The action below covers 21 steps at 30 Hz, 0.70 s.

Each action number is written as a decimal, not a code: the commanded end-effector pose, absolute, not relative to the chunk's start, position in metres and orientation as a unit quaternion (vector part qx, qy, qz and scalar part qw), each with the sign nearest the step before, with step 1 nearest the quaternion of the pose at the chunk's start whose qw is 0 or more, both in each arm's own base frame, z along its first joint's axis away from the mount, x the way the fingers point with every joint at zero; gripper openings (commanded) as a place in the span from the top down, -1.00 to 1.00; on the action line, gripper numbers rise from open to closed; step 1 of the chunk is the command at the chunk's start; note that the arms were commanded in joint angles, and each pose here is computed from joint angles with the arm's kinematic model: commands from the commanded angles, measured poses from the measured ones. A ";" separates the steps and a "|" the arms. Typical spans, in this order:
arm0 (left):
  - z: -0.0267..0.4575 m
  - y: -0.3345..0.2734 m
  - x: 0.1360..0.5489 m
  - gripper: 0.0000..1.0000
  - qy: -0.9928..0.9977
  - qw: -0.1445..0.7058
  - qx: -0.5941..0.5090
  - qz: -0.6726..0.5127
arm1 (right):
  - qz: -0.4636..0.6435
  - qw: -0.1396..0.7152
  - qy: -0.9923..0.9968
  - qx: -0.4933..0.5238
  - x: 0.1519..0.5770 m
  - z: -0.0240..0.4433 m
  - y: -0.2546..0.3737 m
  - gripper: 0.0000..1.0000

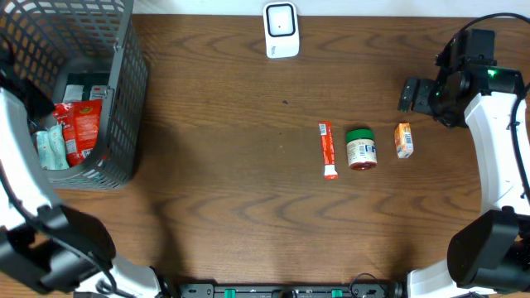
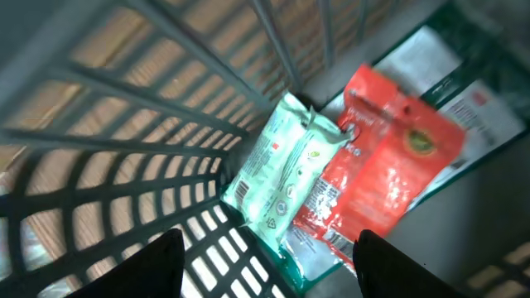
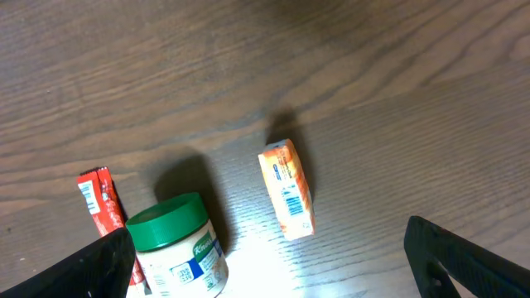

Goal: Scan the item barcode
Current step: 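Reach the left gripper into the basket and grasp the pale green pouch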

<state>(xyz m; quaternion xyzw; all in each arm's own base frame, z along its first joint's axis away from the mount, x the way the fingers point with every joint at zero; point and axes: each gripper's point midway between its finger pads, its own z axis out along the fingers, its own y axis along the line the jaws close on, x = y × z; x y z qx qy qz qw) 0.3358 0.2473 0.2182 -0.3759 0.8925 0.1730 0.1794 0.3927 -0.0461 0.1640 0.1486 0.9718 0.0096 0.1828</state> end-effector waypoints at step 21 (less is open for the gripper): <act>0.073 0.253 0.333 -0.31 0.932 -0.009 -0.328 0.152 | 0.010 0.199 0.969 0.147 0.395 0.176 -0.048 -0.99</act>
